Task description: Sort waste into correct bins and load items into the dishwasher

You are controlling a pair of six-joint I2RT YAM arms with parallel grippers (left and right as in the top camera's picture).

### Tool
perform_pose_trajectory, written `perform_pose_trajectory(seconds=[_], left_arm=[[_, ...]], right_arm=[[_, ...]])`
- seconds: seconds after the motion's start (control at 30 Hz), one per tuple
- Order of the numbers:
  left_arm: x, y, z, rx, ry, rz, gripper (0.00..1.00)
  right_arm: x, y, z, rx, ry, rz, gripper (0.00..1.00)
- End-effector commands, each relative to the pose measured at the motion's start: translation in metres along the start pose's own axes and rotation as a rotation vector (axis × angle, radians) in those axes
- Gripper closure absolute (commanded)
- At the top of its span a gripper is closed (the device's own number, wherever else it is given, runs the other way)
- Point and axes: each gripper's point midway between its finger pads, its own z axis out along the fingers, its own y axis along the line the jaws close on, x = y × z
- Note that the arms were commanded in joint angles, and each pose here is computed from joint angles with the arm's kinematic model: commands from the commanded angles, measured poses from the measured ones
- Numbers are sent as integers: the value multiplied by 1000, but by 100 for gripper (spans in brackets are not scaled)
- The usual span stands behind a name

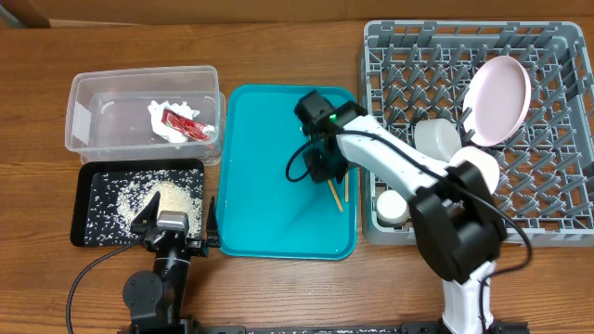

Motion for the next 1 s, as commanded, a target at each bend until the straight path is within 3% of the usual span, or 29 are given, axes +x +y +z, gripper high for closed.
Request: perform_pose_trajectory(seconds=[0.0, 0.13, 0.33, 0.53, 0.67, 0.97], left_arm=[[0, 0, 0, 2, -6, 9, 0], [0, 0, 0, 2, -6, 9, 0], [0, 0, 0, 2, -6, 9, 0], [0, 0, 0, 2, -6, 9, 0], [0, 0, 0, 2, -6, 9, 0], [0, 0, 0, 2, -6, 9, 0]], right_arm=[[-42, -12, -91, -35, -266, 55, 96], [-54, -66, -118, 49, -358, 157, 96], [-52, -132, -106, 114, -315, 195, 96], [-48, -168, -105, 169, -308, 279, 96], [-53, -179, -105, 172, -335, 311, 96], [-53, -139, -99, 40, -304, 260, 96]])
